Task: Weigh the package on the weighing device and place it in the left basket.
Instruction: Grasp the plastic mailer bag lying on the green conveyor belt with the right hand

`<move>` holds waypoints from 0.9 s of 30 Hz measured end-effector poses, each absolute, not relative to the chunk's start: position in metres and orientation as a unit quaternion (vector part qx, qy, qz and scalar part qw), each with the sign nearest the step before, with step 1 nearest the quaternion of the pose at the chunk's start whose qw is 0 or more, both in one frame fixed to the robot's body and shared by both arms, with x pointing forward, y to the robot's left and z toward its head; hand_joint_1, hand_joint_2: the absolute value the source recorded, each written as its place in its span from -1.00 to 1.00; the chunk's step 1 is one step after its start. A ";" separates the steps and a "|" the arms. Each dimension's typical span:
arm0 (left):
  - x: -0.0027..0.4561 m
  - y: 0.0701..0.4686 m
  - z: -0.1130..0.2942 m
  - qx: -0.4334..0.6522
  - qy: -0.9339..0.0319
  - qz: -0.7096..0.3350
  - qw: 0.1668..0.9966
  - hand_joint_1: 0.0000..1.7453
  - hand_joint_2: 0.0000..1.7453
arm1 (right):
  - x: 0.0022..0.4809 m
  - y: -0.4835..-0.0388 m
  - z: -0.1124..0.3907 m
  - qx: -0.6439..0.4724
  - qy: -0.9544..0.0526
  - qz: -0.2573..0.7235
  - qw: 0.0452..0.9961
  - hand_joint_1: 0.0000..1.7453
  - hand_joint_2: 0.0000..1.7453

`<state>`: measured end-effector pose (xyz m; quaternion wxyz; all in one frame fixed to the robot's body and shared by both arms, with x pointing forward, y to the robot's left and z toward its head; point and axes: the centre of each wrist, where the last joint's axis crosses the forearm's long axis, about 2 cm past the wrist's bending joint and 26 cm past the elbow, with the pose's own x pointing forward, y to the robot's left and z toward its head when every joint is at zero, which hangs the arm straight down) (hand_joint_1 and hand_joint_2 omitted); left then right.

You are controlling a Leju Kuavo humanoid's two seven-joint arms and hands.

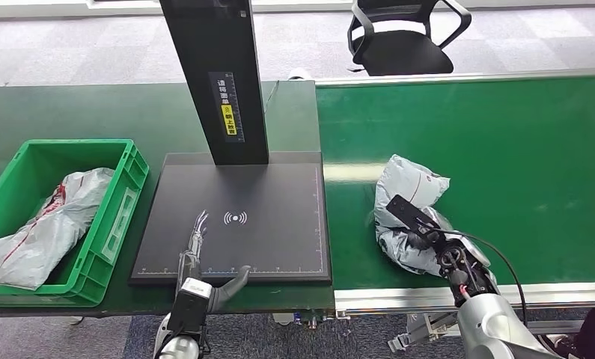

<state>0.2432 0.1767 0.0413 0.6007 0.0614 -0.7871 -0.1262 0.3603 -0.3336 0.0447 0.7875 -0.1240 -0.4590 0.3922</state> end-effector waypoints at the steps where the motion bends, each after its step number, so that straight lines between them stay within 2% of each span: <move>1: 0.243 0.177 0.041 0.061 -0.787 -0.125 0.601 -1.00 1.00 | 0.360 -0.332 0.044 -0.128 -0.480 0.381 0.780 1.00 1.00; 4: 0.243 0.177 0.041 0.061 -0.787 -0.126 0.601 -1.00 1.00 | 0.360 -0.325 0.044 -0.120 -0.562 0.325 0.751 1.00 1.00; 9: 0.242 0.178 0.041 0.069 -0.788 -0.124 0.599 -1.00 1.00 | 0.367 -0.311 0.055 -0.062 -0.735 0.135 0.662 1.00 1.00; 19: 0.240 0.181 0.039 0.080 -0.789 -0.120 0.598 -1.00 1.00 | 0.356 -0.284 0.065 -0.016 -0.802 -0.025 0.597 1.00 1.00; 27: 0.233 0.183 0.036 0.089 -0.781 -0.122 0.606 -1.00 1.00 | 0.342 -0.239 0.105 -0.065 -0.862 -0.056 0.500 1.00 1.00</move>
